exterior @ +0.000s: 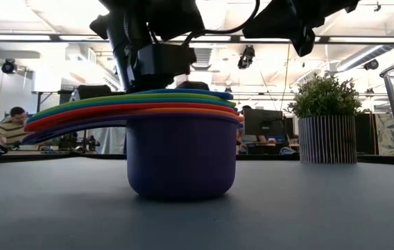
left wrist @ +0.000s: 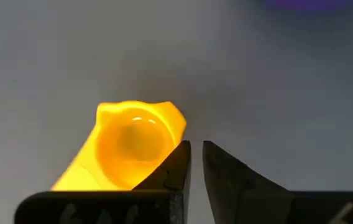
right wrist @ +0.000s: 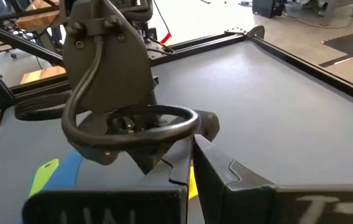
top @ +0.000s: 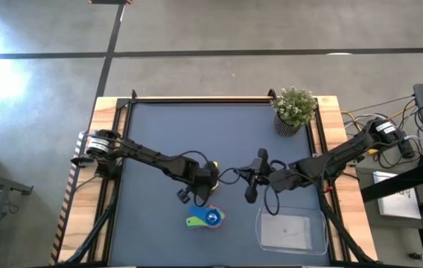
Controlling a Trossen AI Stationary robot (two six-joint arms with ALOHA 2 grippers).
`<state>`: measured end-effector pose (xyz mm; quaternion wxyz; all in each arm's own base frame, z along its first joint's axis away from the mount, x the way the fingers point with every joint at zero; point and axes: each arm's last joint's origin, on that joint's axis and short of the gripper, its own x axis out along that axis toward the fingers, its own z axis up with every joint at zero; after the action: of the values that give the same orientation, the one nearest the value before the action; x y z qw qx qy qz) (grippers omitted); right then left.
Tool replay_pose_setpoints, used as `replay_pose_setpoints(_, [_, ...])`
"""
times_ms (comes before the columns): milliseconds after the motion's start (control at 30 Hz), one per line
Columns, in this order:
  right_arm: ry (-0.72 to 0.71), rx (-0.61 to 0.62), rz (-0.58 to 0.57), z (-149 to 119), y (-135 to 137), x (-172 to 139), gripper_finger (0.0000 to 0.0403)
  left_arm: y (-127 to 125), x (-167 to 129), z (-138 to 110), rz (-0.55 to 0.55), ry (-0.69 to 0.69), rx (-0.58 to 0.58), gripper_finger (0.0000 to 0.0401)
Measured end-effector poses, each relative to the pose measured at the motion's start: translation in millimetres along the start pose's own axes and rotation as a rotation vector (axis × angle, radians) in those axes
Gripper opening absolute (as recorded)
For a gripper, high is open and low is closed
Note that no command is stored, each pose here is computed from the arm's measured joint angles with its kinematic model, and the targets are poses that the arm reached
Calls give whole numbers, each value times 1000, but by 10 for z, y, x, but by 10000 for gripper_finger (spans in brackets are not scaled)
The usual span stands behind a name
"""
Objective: Nest measuring cups in basket
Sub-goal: Stack the yellow measuring cup on top of the blue measuring cup
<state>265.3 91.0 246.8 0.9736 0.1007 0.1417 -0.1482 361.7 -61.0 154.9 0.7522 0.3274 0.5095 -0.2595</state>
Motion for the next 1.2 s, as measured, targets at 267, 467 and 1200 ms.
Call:
replay_pose_setpoints(267, [-21,-9,40,62,41,-134,9,189,-116,102,75,-67,10,24])
replay_pose_setpoints(467, [-44,-21,44,89,91,-278,9,363,-198,62,108,-73,9,24])
replay_pose_setpoints(1200, [-79,-96,-39,33,182,-496,9,592,-19,-156,155,-55,117,200])
